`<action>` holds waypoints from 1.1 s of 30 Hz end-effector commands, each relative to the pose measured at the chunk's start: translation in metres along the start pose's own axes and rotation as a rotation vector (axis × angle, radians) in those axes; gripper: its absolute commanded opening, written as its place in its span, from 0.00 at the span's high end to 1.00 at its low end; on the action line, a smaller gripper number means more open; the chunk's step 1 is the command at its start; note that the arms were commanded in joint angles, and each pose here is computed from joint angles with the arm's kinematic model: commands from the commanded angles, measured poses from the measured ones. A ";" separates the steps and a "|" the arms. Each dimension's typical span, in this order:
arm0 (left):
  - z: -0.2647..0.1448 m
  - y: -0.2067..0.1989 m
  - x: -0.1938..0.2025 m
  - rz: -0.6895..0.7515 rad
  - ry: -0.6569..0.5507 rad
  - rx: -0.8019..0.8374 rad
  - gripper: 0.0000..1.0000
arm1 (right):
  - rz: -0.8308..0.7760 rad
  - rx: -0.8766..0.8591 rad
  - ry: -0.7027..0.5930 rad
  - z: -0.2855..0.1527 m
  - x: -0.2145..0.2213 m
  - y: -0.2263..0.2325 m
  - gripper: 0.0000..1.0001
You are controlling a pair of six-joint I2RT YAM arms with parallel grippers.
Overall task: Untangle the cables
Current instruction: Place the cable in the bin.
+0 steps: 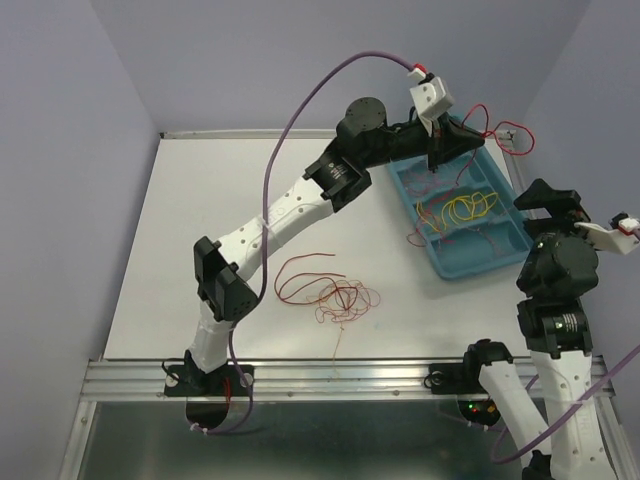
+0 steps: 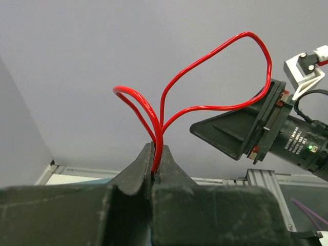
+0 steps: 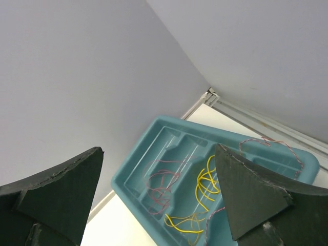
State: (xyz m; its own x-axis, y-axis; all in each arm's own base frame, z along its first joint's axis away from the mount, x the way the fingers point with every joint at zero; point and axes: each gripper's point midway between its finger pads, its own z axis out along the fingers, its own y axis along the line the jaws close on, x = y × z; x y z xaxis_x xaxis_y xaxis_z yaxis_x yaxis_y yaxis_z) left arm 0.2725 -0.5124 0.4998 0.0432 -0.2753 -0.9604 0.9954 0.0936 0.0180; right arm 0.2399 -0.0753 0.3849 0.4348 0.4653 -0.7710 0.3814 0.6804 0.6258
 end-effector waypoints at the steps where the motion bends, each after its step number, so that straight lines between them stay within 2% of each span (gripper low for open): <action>1: 0.012 -0.025 -0.031 0.069 -0.123 0.021 1.00 | 0.034 0.063 -0.084 -0.011 -0.037 -0.007 0.05; 3: 0.019 -0.027 -0.018 0.056 -0.108 0.028 1.00 | 0.056 0.142 -0.131 -0.015 -0.047 -0.023 0.05; 7: 0.033 -0.029 0.018 0.009 -0.062 0.043 1.00 | 0.099 0.194 -0.204 -0.027 -0.067 -0.037 0.05; 15: 0.057 -0.025 0.092 -0.017 0.003 0.057 1.00 | 0.158 0.186 -0.294 -0.054 -0.104 -0.046 0.06; 19: 0.065 -0.020 0.132 -0.028 0.040 0.054 1.00 | 0.170 0.156 -0.295 -0.057 -0.109 -0.043 0.06; 27: 0.065 -0.017 0.159 -0.046 0.071 0.047 1.00 | 0.150 0.153 -0.275 -0.052 -0.102 -0.040 0.06; 33: 0.061 -0.023 0.196 -0.069 0.139 0.016 1.00 | 0.113 0.090 -0.236 -0.049 -0.099 -0.025 0.06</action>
State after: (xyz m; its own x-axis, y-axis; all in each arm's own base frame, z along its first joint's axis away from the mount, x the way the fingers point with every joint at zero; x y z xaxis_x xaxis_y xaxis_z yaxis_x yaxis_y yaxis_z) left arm 0.2816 -0.6285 0.2991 -0.0889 -0.0872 -0.9922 0.9930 0.0706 -0.0952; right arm 0.1481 -0.1150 0.4220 0.6561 0.3847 -0.6493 0.4117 0.5386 0.7351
